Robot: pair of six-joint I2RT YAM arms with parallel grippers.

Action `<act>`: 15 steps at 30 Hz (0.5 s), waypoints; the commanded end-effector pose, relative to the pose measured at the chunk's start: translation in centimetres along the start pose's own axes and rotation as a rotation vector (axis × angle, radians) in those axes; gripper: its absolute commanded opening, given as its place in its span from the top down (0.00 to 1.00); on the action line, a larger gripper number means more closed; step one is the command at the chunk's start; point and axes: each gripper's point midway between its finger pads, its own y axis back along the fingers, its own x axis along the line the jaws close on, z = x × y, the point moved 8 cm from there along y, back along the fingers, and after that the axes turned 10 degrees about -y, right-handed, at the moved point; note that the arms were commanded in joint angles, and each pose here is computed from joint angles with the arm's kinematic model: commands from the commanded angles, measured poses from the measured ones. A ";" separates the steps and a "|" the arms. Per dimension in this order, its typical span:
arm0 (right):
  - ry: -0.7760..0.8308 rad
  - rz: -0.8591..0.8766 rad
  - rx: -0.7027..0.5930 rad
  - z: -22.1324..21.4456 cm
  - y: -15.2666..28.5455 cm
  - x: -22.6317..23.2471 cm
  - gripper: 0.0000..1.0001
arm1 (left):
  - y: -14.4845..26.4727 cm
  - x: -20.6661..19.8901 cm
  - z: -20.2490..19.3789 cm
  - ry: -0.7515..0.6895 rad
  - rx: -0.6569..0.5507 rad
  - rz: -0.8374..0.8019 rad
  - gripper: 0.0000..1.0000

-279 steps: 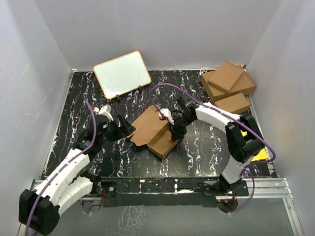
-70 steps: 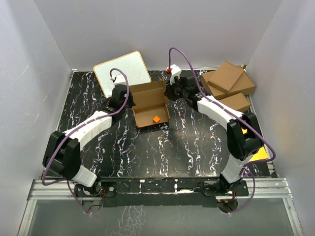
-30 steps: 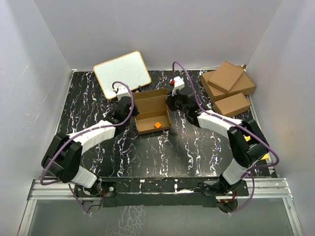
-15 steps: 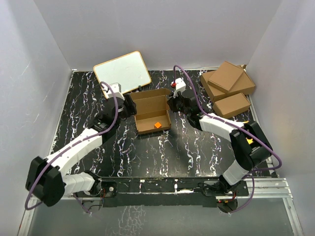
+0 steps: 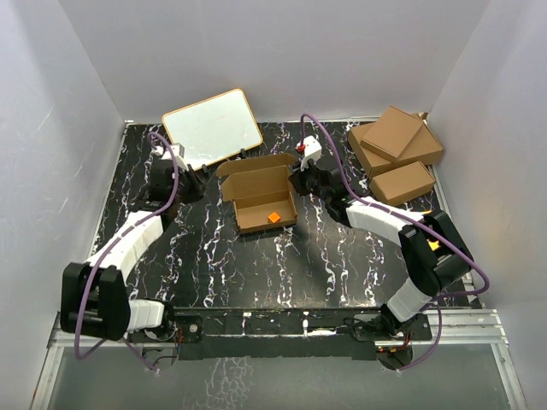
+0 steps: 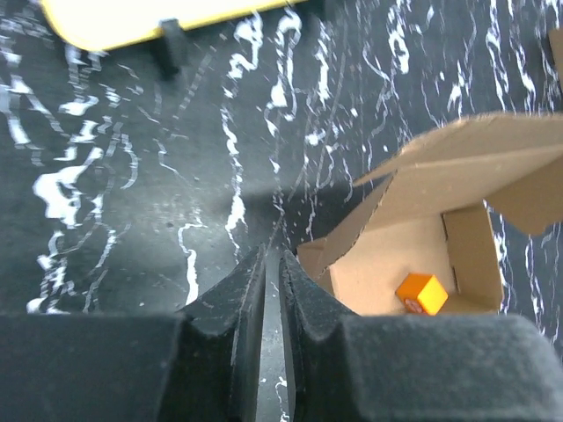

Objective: Fold the paper box

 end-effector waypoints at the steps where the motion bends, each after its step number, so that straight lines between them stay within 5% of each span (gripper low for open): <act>1: 0.027 0.049 -0.122 2.8 0.6 1.0 0.85 | -1.2 -1.8 0.1 -0.100 -0.058 -0.237 0.89; 15: 0.028 0.064 -0.117 2.9 0.6 1.2 0.85 | -3.2 -2.0 -0.7 -0.061 -0.020 -0.280 0.91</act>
